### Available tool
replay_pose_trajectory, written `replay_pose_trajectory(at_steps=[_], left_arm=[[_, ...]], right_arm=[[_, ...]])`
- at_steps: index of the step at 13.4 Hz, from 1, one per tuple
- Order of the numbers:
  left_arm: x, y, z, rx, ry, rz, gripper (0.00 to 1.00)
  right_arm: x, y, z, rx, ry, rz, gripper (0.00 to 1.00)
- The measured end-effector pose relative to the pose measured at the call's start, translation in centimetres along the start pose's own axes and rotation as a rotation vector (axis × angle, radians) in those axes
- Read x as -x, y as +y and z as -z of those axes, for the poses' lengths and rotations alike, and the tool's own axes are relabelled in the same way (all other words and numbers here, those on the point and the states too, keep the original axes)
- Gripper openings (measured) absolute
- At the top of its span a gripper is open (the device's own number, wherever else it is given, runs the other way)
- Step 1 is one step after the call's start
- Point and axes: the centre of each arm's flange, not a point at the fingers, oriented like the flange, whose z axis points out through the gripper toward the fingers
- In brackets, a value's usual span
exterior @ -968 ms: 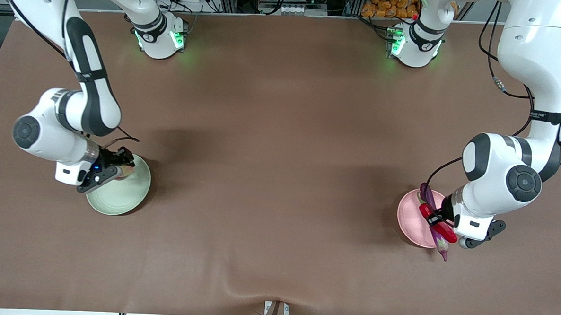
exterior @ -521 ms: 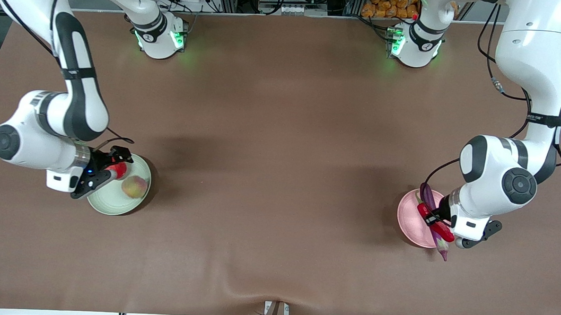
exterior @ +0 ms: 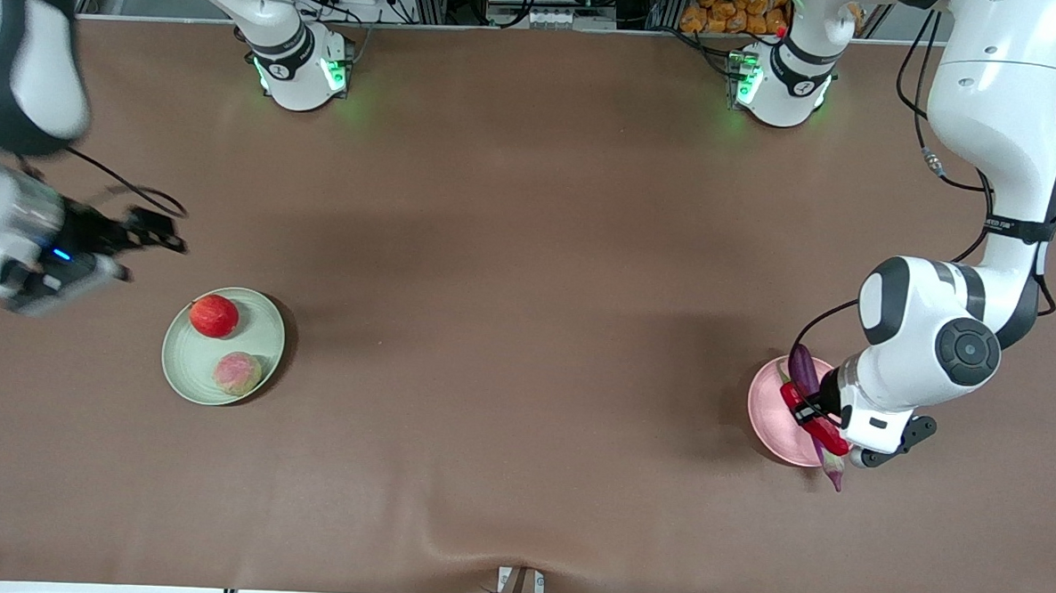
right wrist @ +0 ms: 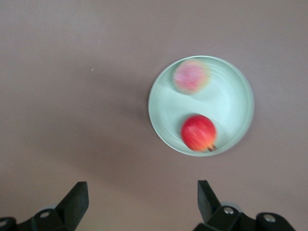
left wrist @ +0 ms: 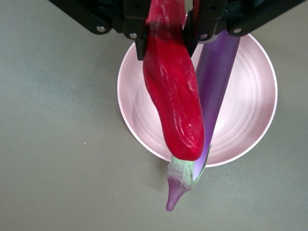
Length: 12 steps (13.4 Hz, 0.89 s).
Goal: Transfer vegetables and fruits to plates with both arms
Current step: 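Open the right gripper over the green plate and withdraw it, then release the chili with the left gripper and withdraw it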
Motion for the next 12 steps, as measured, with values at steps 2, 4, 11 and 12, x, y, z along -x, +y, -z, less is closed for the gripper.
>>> replay_pose_trajectory(at_steps=[2,4,11,12], left_arm=[[0.0,0.1,0.1,0.001,0.001,-0.001,0.33],[0.0,0.1,0.0,0.001,0.001,-0.002,0.33],[0.2,0.0,-0.7,-0.003,-0.008,-0.001,0.33],[0.2,0.2,-1.0,0.000,-0.003,-0.005,0.33]], right_arm=[[2.2,0.4,5.0,0.025,0.001,-0.093,1.00],[2.9,-0.7,9.2,0.065,-0.014,-0.156,1.00],[3.6,-5.4,15.2,0.134,-0.045,-0.359,1.00],[4.2,-5.0,16.1,0.138,-0.028,-0.372,1.00]])
